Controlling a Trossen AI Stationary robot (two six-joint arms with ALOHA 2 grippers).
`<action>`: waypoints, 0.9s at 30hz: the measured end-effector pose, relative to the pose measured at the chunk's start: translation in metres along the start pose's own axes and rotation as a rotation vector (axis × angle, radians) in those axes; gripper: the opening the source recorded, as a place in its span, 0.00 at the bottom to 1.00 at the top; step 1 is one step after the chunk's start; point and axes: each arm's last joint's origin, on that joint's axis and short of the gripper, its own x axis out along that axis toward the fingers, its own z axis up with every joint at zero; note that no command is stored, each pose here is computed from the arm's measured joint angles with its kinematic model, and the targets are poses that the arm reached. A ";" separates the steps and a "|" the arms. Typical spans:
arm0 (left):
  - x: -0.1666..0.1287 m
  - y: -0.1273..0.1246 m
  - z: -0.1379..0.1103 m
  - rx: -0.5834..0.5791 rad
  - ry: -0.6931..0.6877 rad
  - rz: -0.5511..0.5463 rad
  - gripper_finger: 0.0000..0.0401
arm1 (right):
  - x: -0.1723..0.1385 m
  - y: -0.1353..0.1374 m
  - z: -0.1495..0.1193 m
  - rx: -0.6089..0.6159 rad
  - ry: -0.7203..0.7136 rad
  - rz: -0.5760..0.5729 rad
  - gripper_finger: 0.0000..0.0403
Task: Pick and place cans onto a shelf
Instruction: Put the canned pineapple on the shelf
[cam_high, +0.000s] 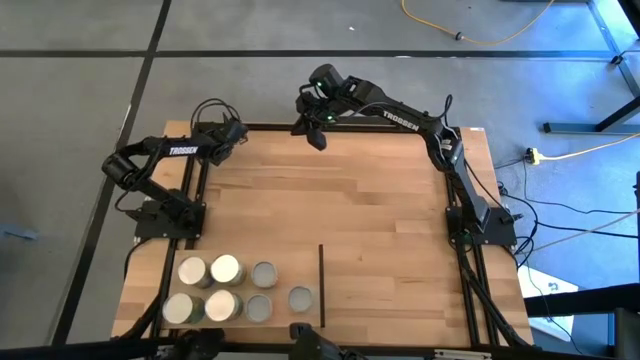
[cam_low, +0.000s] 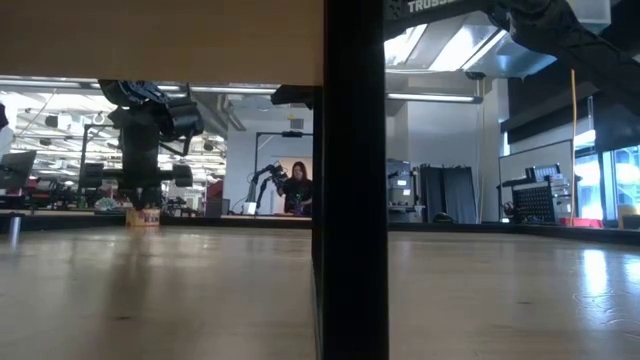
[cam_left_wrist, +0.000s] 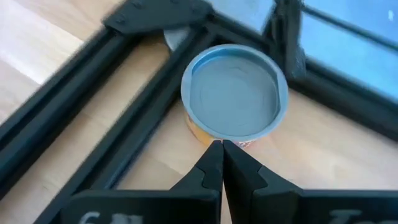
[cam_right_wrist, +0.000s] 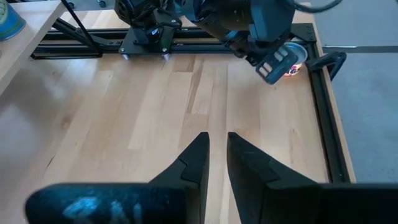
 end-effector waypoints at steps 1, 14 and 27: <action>0.000 0.000 0.001 -0.024 -0.013 0.001 0.00 | 0.000 0.000 0.000 -0.001 -0.001 -0.004 0.15; -0.001 -0.002 0.002 -0.035 -0.095 0.022 0.00 | 0.000 -0.001 0.002 -0.017 -0.021 -0.014 0.15; 0.000 -0.002 -0.008 0.088 -0.050 0.031 0.00 | 0.000 -0.001 0.002 -0.019 -0.021 -0.014 0.15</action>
